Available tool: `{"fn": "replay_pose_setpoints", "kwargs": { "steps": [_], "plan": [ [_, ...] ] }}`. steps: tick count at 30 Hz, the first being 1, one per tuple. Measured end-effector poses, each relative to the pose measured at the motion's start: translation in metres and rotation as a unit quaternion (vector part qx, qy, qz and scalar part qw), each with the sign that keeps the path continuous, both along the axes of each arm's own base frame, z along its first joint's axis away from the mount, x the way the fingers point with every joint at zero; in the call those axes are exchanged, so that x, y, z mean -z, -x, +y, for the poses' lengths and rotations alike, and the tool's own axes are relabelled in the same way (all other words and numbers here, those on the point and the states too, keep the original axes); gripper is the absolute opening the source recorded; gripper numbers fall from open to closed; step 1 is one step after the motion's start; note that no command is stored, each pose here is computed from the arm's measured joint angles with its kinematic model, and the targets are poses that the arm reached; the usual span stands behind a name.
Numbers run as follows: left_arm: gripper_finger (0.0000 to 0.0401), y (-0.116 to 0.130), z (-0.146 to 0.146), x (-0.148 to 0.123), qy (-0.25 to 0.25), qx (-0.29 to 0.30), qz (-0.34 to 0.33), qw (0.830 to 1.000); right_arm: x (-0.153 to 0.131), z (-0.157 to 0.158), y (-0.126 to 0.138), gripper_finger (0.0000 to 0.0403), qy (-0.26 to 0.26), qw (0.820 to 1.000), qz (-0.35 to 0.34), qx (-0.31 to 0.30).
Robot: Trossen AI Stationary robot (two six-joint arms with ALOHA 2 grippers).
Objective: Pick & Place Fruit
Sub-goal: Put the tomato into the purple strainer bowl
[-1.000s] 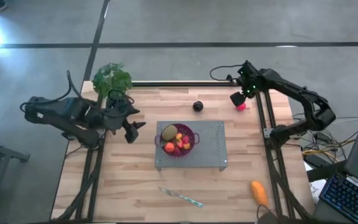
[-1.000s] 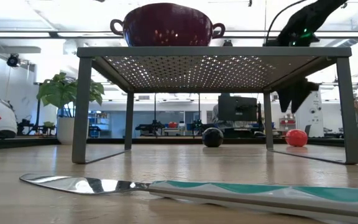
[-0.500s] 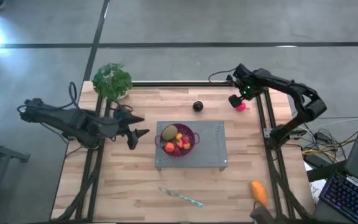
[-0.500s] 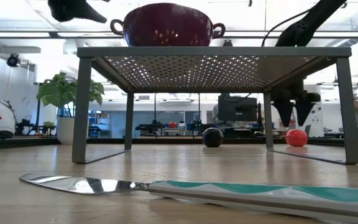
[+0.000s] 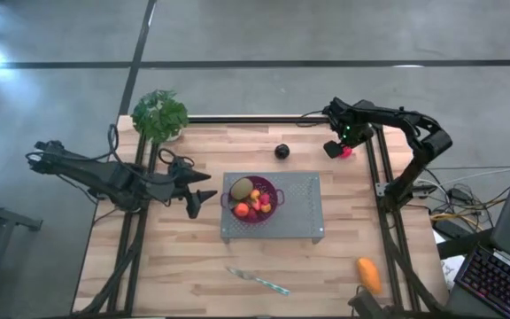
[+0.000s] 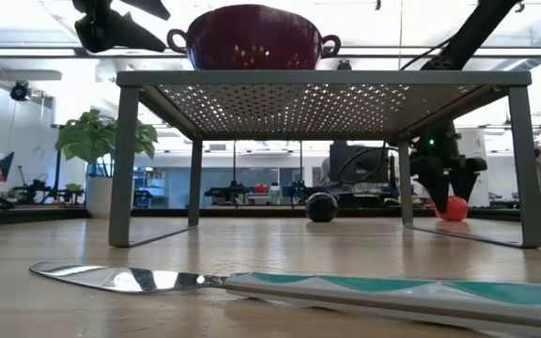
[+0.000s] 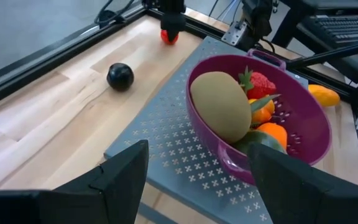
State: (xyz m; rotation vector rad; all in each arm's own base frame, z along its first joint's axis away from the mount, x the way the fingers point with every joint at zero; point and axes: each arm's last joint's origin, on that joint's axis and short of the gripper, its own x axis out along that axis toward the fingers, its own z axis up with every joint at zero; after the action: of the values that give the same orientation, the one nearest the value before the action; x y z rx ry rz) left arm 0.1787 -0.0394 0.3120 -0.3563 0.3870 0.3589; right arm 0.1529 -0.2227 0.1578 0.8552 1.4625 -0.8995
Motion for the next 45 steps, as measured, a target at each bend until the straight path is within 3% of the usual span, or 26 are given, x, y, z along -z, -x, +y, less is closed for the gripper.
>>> {"fn": "replay_pose_setpoints", "kwargs": {
  "steps": [12,19,26,31,38,45],
  "plan": [
    [0.0280,-0.001,0.000,-0.001,0.005,-0.002,-0.007,1.000,0.000,0.001,0.000,0.0250,0.001,1.000,0.003,-0.015],
    [0.0280,-0.001,0.000,-0.001,0.012,-0.005,-0.009,1.000,-0.007,0.006,0.004,0.0259,-0.009,0.999,0.009,-0.030],
    [0.0280,-0.001,0.000,-0.001,0.013,-0.006,-0.011,1.000,-0.032,0.015,0.010,0.0248,0.016,0.998,-0.010,-0.052],
    [0.0280,-0.002,0.000,-0.002,0.015,-0.006,-0.016,1.000,-0.064,0.028,0.016,0.0255,0.054,0.993,-0.077,-0.066],
    [0.0280,-0.002,0.000,-0.003,0.015,-0.008,-0.022,1.000,-0.115,0.067,0.025,0.0255,0.116,0.964,-0.207,-0.122],
    [0.0280,-0.002,0.000,-0.004,0.019,-0.010,-0.028,0.999,-0.157,0.114,0.036,0.0254,0.171,0.902,-0.350,-0.185]
  ]
}}
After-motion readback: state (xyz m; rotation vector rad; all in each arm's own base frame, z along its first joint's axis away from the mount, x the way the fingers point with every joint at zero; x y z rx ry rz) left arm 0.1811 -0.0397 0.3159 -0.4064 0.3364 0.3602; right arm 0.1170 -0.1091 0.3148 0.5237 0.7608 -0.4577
